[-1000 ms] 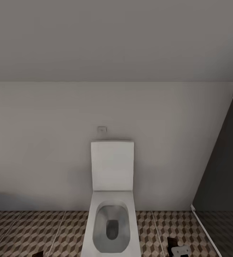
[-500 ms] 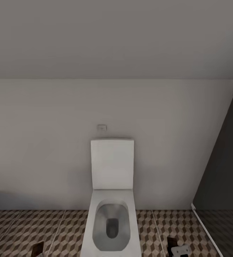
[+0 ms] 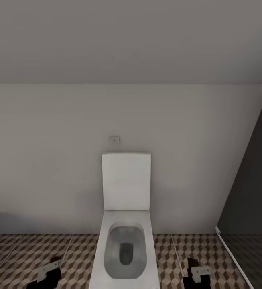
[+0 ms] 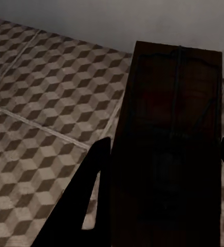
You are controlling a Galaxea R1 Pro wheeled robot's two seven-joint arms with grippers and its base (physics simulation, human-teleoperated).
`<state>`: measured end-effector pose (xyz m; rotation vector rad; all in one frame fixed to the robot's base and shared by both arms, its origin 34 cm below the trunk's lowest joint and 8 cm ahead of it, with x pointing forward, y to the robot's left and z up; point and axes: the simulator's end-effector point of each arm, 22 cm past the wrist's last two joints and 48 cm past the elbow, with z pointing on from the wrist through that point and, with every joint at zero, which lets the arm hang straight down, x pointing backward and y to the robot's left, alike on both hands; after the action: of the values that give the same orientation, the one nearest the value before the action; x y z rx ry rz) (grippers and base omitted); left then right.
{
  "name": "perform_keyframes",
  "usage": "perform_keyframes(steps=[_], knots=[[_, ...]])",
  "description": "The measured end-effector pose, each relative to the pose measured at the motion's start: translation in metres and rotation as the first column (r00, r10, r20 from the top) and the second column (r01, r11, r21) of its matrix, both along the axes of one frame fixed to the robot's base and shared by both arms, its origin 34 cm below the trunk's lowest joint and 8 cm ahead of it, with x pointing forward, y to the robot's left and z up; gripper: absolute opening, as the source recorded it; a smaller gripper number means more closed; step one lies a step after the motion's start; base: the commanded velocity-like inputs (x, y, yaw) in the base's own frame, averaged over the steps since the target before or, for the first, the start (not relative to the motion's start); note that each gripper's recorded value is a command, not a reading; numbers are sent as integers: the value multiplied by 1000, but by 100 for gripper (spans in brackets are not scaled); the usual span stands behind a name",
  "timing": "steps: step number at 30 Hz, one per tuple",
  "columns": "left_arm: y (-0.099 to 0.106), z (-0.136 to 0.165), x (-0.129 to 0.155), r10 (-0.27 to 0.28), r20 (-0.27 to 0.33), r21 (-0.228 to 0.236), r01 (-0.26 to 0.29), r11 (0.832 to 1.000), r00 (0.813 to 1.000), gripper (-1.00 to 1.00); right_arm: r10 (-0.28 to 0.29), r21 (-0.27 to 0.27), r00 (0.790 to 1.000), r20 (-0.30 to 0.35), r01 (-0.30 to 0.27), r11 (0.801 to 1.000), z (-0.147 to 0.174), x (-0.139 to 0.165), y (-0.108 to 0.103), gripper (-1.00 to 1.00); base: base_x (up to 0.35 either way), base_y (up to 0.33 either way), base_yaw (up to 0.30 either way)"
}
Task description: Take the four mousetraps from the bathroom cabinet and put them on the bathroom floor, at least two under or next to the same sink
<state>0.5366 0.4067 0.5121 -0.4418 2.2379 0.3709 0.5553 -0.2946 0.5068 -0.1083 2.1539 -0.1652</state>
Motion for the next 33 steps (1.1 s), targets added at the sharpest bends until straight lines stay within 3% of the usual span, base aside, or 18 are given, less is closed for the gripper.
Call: perform_keyframes(steps=[2,5,8,13,22,28,33], knots=[[16,-2,-10,58,-32,72,-56,996,998,-100,-5,-1,1000,-2,5,1000,-4,0,-1,-100,0,0,0],[26,-8,-18,81,-49,104,-76,992,995,-100,-27,-13,1000,-2,27,1000,-10,-1,-6,-100,0,0,0],[36,-12,-21,98,-49,122,-92,988,994,-100,-83,-57,996,9,84,995,-12,-3,-22,-100,0,0,0],[38,-24,-27,104,-52,130,-96,987,993,-100,-97,-74,995,18,98,992,-20,-4,-27,-100,0,0,0],[33,-31,-19,103,33,125,-106,986,994,-100,-88,-80,996,19,89,993,-38,-6,-26,-100,0,0,0],[32,-43,-20,100,38,120,-104,987,994,-100,-110,-108,991,-81,101,989,-63,-14,-32,-100,0,0,0],[33,-53,-22,104,38,122,-107,987,994,-100,-116,-111,990,-78,107,988,-66,-3,-32,-100,0,0,0]])
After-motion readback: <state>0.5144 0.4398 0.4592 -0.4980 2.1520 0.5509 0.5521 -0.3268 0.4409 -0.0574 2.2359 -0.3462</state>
